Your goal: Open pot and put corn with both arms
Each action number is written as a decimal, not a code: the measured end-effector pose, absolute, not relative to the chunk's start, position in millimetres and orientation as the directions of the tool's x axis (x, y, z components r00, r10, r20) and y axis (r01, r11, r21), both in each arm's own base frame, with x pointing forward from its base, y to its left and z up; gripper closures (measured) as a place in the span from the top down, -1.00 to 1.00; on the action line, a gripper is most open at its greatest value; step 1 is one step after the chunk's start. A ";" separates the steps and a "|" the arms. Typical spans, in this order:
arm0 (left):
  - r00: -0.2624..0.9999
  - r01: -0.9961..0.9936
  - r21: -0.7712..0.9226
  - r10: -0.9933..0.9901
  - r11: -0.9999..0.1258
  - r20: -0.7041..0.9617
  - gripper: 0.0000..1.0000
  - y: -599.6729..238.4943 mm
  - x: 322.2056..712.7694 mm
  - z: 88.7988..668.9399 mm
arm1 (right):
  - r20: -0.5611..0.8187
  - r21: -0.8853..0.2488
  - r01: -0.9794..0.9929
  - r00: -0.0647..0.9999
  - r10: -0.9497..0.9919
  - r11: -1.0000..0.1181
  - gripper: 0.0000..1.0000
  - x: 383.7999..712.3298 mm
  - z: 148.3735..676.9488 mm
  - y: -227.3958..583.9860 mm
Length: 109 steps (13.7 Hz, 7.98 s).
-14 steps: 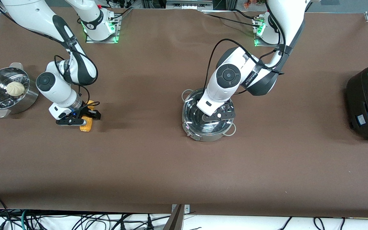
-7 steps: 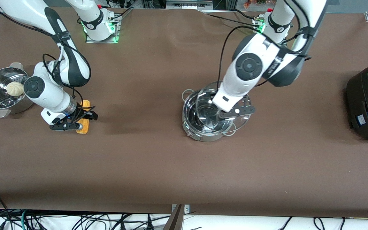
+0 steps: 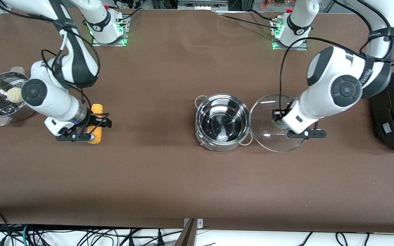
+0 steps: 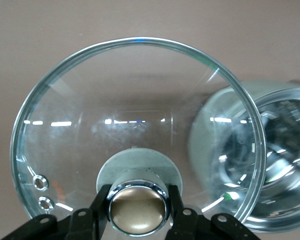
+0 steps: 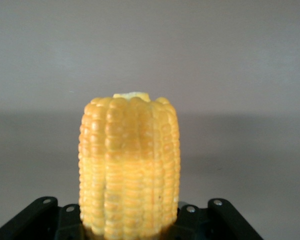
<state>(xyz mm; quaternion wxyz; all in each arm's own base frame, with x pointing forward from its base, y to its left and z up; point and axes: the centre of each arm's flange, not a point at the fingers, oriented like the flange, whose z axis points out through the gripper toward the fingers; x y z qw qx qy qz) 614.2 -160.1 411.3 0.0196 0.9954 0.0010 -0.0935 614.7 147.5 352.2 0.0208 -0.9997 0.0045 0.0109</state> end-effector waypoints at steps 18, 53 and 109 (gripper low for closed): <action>0.982 -0.172 0.009 -0.173 -0.985 -0.074 0.01 25.5 599.5 225.2 | 0.071 -0.102 -0.010 0.997 -0.017 -0.995 -0.90 524.7 396.7 548.4; 0.993 -0.069 -0.017 -0.067 -0.997 -0.092 1.00 0.5 519.6 624.2 | 0.212 -0.078 0.124 0.972 0.105 -0.989 0.58 505.4 283.4 625.5; 0.997 -0.020 0.008 -0.021 -1.000 -0.071 1.00 2.6 538.2 633.4 | -0.067 0.015 -0.234 0.970 -0.235 -0.972 1.00 578.8 558.8 -15.8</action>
